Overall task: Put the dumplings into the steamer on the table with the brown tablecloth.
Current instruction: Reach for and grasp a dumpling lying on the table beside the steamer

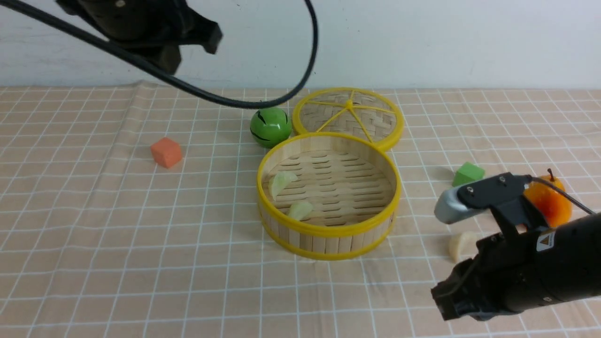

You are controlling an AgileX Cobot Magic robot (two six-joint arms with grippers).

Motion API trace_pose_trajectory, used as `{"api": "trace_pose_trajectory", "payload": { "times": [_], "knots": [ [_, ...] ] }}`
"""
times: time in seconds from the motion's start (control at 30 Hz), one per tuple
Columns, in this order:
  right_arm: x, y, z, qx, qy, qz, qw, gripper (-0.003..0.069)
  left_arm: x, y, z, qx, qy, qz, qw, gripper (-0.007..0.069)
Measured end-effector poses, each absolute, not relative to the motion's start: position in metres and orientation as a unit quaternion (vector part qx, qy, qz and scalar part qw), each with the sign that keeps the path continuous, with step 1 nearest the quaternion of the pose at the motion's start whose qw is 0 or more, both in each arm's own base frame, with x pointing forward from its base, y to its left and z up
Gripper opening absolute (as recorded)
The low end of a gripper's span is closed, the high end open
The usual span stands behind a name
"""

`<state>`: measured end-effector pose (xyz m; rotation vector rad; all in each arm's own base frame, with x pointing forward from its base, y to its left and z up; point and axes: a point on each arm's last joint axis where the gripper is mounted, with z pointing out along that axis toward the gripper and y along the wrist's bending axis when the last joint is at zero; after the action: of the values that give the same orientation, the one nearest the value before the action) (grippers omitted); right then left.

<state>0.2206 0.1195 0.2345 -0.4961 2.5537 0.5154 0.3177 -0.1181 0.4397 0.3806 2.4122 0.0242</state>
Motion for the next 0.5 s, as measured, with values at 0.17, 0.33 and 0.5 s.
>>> {"api": "trace_pose_trajectory", "payload": {
  "times": [0.17,0.33,0.5],
  "knots": [
    [0.225,0.121,0.224,-0.18,0.94,0.183,0.223,0.0112,0.258,-0.092,0.457,0.136,0.922,0.004,0.363,-0.0013],
    [0.234,0.102,0.224,-0.136,0.948,0.173,0.228,0.0195,0.19,-0.063,0.45,0.12,0.914,-0.005,0.387,-0.0013],
    [0.246,0.067,0.223,-0.052,0.958,0.158,0.235,0.0344,0.145,-0.044,0.409,0.127,0.892,-0.01,0.434,-0.0013]
  ]
}}
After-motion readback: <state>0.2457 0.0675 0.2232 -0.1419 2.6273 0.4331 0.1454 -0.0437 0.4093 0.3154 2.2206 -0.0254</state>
